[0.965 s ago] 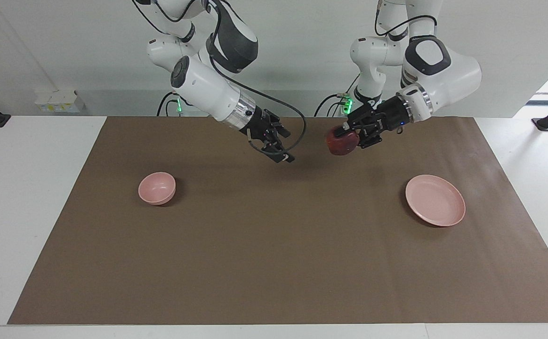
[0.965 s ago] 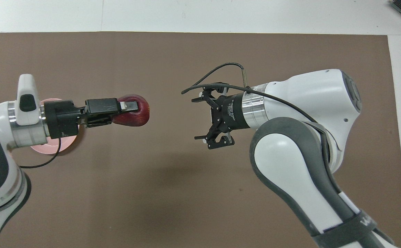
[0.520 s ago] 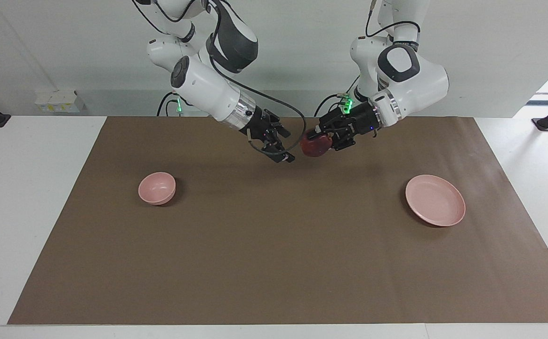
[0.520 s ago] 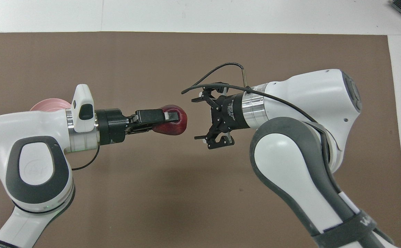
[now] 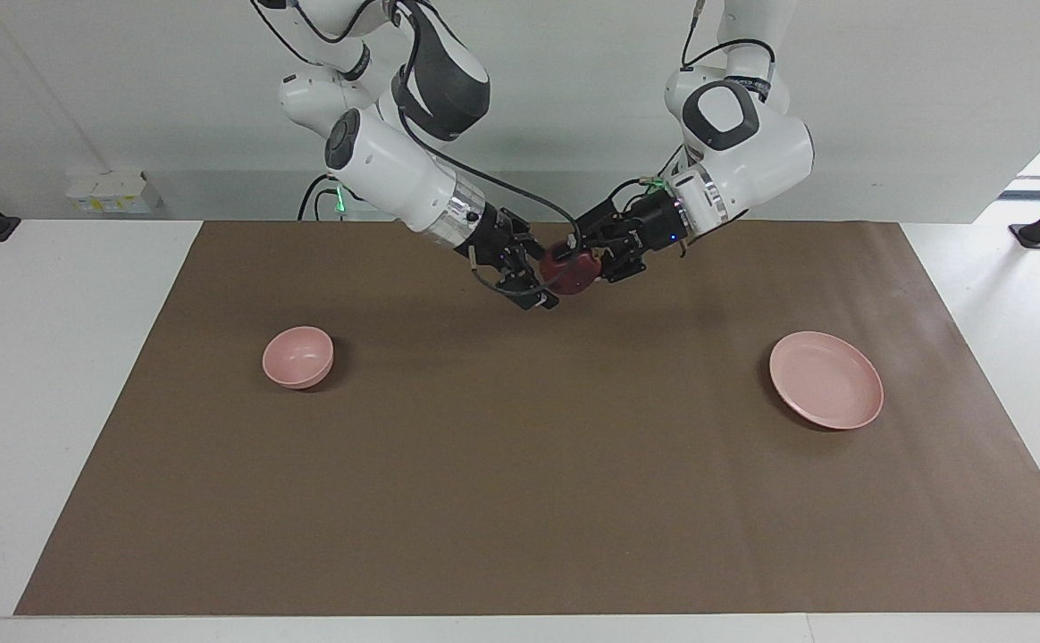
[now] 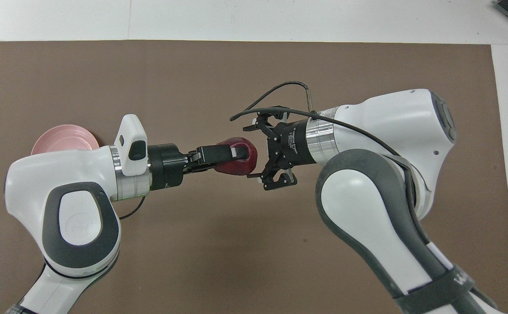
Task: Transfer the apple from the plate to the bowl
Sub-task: 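Close the right gripper on the apple held by the left gripper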
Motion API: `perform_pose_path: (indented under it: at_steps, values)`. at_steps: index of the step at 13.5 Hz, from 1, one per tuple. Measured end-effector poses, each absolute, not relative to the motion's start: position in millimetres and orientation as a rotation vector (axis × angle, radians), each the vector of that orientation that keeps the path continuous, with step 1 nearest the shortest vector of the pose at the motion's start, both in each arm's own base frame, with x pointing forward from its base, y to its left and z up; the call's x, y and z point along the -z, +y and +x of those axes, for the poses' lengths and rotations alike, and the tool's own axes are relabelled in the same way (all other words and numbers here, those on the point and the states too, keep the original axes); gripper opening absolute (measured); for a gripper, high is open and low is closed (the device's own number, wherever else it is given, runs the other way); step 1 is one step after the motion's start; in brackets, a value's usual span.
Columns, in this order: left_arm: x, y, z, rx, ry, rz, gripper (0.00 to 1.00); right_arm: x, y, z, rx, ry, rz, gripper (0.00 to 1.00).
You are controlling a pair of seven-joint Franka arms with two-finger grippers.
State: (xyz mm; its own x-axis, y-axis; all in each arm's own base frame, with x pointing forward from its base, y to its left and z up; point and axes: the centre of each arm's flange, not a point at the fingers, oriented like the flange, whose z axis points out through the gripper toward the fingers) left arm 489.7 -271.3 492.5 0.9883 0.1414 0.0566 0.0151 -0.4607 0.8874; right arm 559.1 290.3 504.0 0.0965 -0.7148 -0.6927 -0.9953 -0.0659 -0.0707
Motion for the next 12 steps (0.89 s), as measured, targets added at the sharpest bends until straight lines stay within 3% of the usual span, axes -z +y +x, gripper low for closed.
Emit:
perform_pose_path:
  at_steps: [9, 11, 12]
  values:
    - [-491, -291, 481, -0.152, 0.1, 2.049, 0.69, -498, 296, 550, -0.686, 1.673, -1.856, 1.0]
    - [-490, -288, 483, -0.161, 0.109, 2.052, 0.69, -498, 297, 549, -0.683, 1.664, -1.865, 0.81]
    - [-489, -288, 483, -0.163, 0.106, 2.052, 0.69, -498, 297, 549, -0.679, 1.661, -1.87, 0.76]
